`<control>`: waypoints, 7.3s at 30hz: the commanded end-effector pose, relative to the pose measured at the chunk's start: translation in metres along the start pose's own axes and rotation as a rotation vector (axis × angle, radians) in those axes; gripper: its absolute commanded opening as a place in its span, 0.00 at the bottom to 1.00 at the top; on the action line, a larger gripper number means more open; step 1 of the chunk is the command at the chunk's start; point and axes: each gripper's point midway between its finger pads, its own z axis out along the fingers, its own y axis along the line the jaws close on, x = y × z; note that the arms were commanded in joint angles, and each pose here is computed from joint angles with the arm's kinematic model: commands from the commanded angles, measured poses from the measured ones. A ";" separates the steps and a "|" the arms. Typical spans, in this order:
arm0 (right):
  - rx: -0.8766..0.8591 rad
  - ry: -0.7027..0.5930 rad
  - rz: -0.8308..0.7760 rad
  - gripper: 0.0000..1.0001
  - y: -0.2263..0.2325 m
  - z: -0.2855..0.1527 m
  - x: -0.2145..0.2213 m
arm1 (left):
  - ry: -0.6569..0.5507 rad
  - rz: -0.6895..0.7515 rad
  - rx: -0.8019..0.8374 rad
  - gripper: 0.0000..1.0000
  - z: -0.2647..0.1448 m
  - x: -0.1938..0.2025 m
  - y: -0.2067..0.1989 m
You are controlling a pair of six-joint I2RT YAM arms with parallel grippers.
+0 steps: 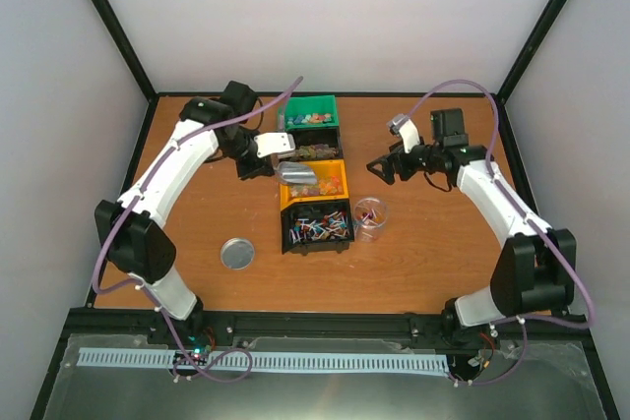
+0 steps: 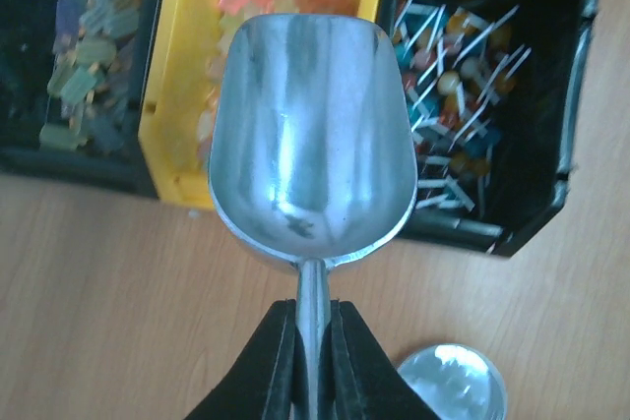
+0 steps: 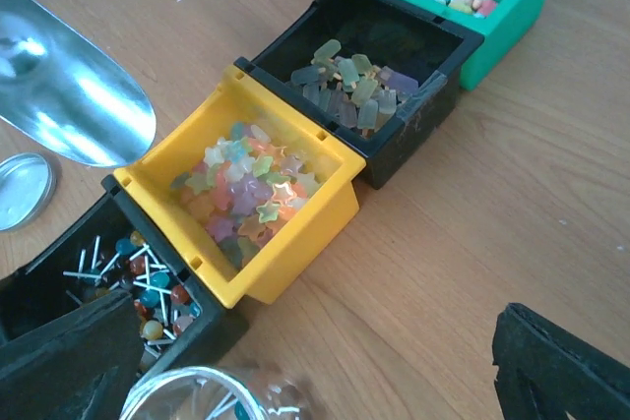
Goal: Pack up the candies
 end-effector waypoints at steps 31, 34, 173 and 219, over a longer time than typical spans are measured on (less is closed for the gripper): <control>-0.231 0.206 0.190 0.68 -0.002 0.114 0.013 | 0.572 0.242 -0.044 0.01 0.022 0.027 0.046; -0.263 0.221 0.206 0.62 0.003 0.119 0.017 | 0.611 0.242 -0.065 0.01 0.029 0.028 0.051; -0.171 0.067 0.273 0.97 -0.052 0.048 0.019 | -0.191 0.304 0.271 0.01 0.063 -0.061 -0.050; -0.217 0.024 0.418 0.97 -0.078 0.050 0.039 | 0.179 0.417 0.091 0.01 0.063 -0.097 -0.052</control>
